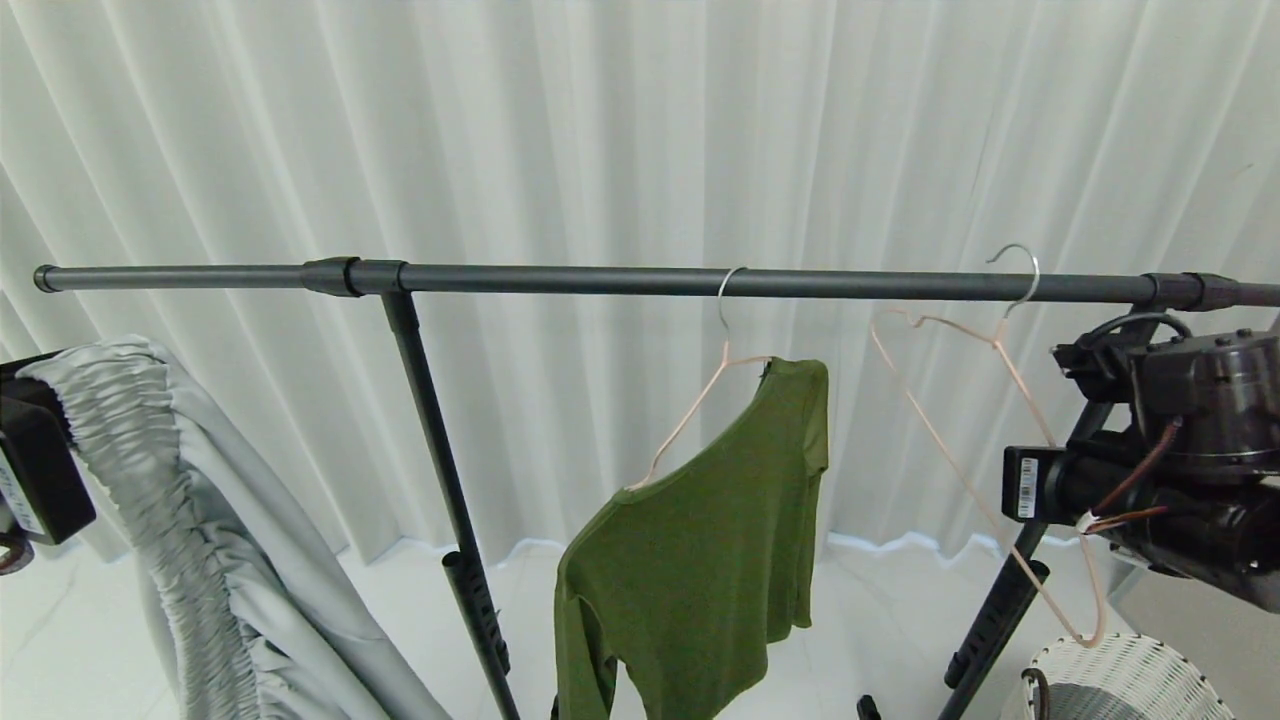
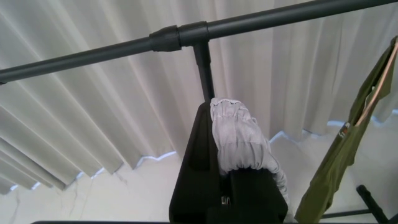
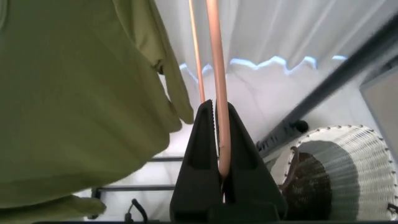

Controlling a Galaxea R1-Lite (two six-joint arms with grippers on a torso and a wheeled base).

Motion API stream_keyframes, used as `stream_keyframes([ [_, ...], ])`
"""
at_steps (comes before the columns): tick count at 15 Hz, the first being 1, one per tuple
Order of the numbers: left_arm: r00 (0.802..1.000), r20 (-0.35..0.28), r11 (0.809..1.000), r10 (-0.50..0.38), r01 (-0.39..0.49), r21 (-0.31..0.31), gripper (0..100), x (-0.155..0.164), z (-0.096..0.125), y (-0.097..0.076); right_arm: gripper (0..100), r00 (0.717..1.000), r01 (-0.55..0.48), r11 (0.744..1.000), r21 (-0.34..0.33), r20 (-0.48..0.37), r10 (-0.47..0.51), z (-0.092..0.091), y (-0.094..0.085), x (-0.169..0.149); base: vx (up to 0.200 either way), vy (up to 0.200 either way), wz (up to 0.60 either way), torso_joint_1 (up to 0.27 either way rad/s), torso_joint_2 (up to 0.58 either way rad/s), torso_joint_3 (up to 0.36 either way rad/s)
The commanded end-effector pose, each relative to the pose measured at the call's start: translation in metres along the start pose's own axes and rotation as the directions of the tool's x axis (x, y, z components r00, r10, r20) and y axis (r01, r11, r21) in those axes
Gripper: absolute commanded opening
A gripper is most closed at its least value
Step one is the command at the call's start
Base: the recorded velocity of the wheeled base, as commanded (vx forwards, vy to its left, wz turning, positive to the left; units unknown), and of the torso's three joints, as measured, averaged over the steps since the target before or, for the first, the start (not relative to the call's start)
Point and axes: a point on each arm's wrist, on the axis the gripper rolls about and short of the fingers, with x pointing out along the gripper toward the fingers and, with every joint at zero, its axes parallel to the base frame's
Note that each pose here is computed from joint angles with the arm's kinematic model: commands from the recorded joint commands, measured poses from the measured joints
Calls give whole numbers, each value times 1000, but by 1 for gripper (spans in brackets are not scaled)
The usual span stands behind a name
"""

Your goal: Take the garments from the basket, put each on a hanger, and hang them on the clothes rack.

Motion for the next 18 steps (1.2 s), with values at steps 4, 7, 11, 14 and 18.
stream_keyframes([
  [4, 1000, -3, 1000, -1, 1, 5, 0, 2, 0, 0, 0, 999, 33, 999, 2, 39, -33, -15, -28, -46, -100, 0, 0, 3, 4, 2],
  [7, 1000, -3, 1000, -1, 1, 5, 0, 2, 0, 0, 0, 999, 33, 999, -9, 36, -32, -34, -43, -65, -200, 0, 0, -6, 7, 4],
  [11, 1000, -6, 1000, -1, 2, 7, 0, 2, -1, -1, 0, 999, 36, 995, -94, 32, -33, -56, -57, -79, -200, 0, 0, 0, 2, 2],
  [14, 1000, -8, 999, 0, 1, 32, 0, 2, -1, -1, 0, 999, 35, 993, -113, 40, -31, -59, -61, -84, -200, 0, 0, -2, 2, 5],
  [18, 1000, -10, 999, -1, 1, 32, 0, 2, -2, -1, 0, 999, 38, 991, -124, 17, -37, -63, -64, -89, -200, 0, 0, 4, 0, 2],
])
